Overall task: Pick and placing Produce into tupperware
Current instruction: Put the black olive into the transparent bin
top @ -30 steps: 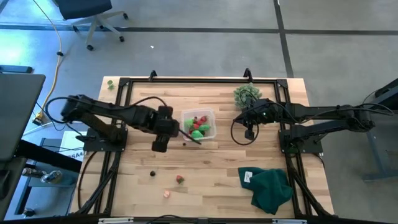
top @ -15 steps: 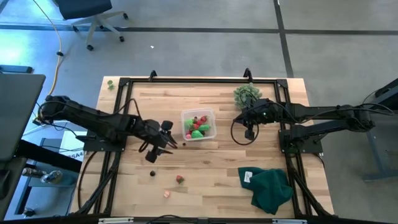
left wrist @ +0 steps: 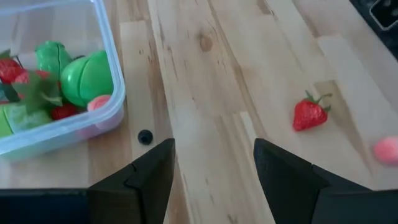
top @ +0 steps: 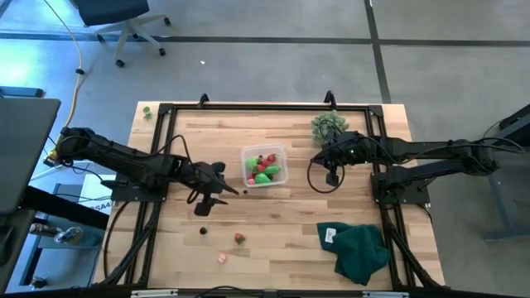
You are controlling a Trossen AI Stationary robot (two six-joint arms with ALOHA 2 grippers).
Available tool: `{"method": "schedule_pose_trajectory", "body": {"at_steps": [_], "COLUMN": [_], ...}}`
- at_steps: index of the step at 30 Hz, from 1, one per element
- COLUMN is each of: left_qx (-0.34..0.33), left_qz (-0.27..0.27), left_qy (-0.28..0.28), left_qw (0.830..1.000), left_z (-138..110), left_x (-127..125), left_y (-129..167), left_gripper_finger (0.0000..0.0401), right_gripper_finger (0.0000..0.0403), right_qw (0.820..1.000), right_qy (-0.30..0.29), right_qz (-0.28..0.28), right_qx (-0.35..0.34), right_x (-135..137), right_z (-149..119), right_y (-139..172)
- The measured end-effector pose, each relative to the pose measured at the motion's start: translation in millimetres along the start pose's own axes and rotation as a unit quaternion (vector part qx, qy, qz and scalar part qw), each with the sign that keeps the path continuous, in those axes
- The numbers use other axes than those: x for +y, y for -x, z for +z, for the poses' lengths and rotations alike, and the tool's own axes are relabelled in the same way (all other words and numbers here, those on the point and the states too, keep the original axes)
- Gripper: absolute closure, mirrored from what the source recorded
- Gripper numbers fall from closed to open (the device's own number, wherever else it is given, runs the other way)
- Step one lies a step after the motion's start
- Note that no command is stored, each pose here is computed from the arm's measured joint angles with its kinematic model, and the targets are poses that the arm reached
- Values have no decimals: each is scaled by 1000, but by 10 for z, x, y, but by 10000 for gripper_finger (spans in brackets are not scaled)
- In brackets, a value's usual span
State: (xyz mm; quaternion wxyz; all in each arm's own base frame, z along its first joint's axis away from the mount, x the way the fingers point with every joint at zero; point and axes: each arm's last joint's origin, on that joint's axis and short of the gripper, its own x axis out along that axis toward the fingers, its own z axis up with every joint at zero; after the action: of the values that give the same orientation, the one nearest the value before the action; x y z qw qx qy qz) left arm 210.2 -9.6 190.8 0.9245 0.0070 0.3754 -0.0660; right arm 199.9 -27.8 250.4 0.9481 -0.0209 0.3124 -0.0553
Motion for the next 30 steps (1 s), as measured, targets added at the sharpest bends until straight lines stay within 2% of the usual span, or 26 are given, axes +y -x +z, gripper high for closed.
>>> {"method": "schedule_pose_trajectory", "body": {"at_steps": [3, 6, 13, 19, 30], "left_qx": [0, 0, 9, 32, 77], "left_qz": [0, 0, 40, 121, 105], "left_qy": [42, 60, 52, 26, 8], "left_qw": [999, 998, 998, 992, 991], "left_z": [0, 0, -19, -57, -147], "left_x": [0, 0, 23, 72, 99], "left_y": [0, 0, 1, -16, -427], "left_gripper_finger": [192, 192, 192, 192, 192], "right_gripper_finger": [401, 401, 401, 401, 401], "right_qw": [1000, 1000, 1000, 1000, 1000], "right_qy": [0, 0, 0, 0, 0], "right_qz": [0, 0, 0, 0, 0], "right_qx": [0, 0, 0, 0, 0], "right_x": [0, -1, 0, 0, 0], "right_z": [0, 0, 0, 0, 0], "right_y": [0, 0, 0, 0, 0]}}
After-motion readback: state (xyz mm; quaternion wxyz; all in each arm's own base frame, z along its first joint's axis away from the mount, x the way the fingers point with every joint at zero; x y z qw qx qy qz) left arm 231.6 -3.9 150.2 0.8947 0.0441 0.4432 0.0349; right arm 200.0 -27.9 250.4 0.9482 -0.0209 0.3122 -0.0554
